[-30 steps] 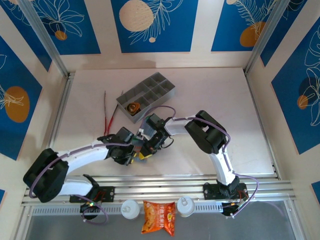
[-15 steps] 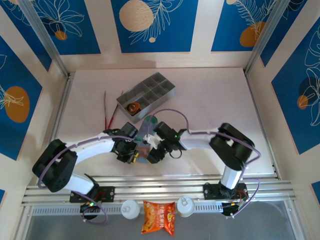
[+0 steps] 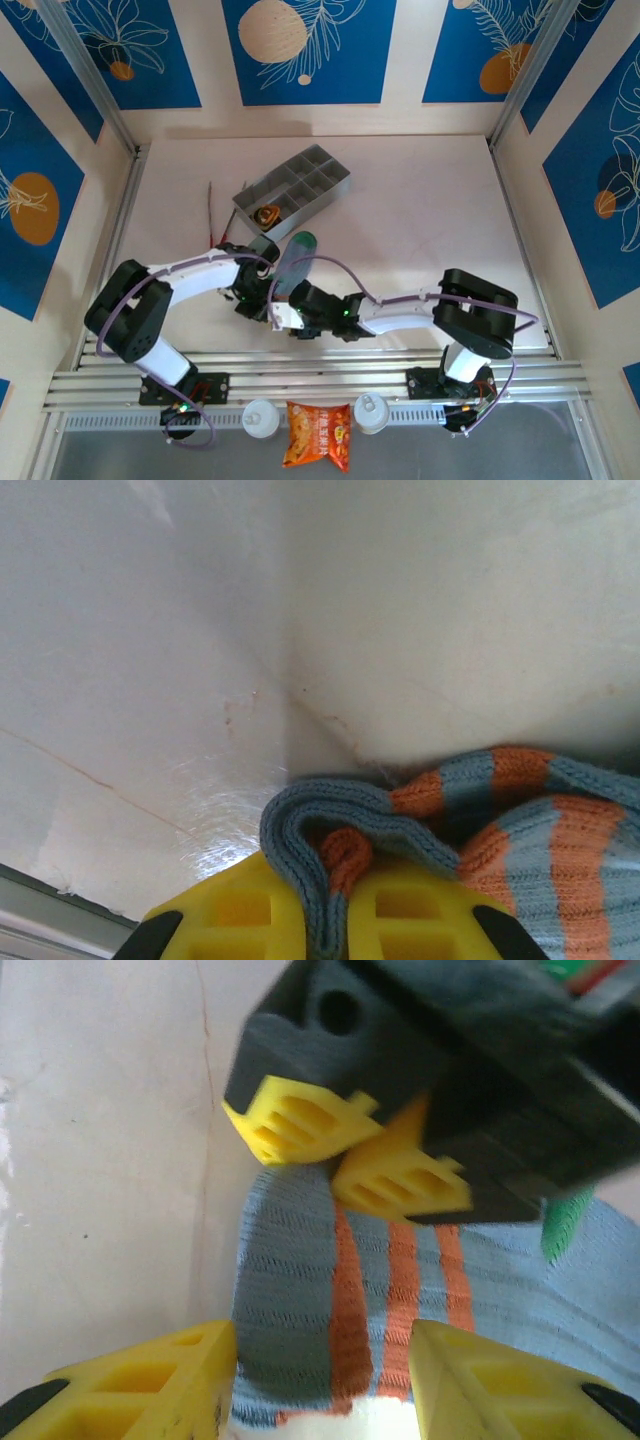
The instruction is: Roll the socks
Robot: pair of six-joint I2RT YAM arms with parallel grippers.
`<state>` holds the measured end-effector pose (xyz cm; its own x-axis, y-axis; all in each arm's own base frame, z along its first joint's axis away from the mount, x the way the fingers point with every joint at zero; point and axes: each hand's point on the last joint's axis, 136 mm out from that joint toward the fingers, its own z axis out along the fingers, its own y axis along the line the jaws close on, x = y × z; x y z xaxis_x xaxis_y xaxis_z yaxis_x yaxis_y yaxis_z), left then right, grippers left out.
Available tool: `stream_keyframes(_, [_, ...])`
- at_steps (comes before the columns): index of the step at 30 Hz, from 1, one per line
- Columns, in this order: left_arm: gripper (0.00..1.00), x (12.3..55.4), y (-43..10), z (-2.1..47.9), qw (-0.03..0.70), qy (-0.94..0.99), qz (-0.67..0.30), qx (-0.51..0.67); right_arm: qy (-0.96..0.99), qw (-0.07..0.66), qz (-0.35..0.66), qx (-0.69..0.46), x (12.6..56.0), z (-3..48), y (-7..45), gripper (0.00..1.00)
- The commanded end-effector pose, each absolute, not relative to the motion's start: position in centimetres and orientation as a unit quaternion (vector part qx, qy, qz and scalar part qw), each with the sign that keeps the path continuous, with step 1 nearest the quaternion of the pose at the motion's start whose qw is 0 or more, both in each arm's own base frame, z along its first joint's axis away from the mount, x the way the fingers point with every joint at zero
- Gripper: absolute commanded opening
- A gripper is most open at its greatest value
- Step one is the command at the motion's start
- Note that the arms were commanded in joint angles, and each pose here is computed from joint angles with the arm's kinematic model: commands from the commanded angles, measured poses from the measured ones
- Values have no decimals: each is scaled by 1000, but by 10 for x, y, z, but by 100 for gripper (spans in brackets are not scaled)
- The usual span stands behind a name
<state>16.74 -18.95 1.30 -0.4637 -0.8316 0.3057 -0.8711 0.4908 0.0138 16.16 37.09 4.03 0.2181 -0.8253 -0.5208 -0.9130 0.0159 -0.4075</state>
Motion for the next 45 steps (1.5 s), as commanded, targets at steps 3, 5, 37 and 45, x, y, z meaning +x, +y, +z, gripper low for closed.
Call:
stream_keyframes(3, [0,124,-145,-14,165,-848,-59,501,586,364,21,-724,166,42,386,46])
stream_keyframes(5, [0,126,-146,-14,165,-849,-54,499,596,352,9,-722,169,34,385,45])
stream_keyframes(37, [72,193,-147,73,-5,-891,142,432,848,-55,330,-410,135,-45,337,0])
stream_keyframes(45, [57,204,-186,54,-18,-878,242,413,858,-115,384,-321,148,-43,338,0])
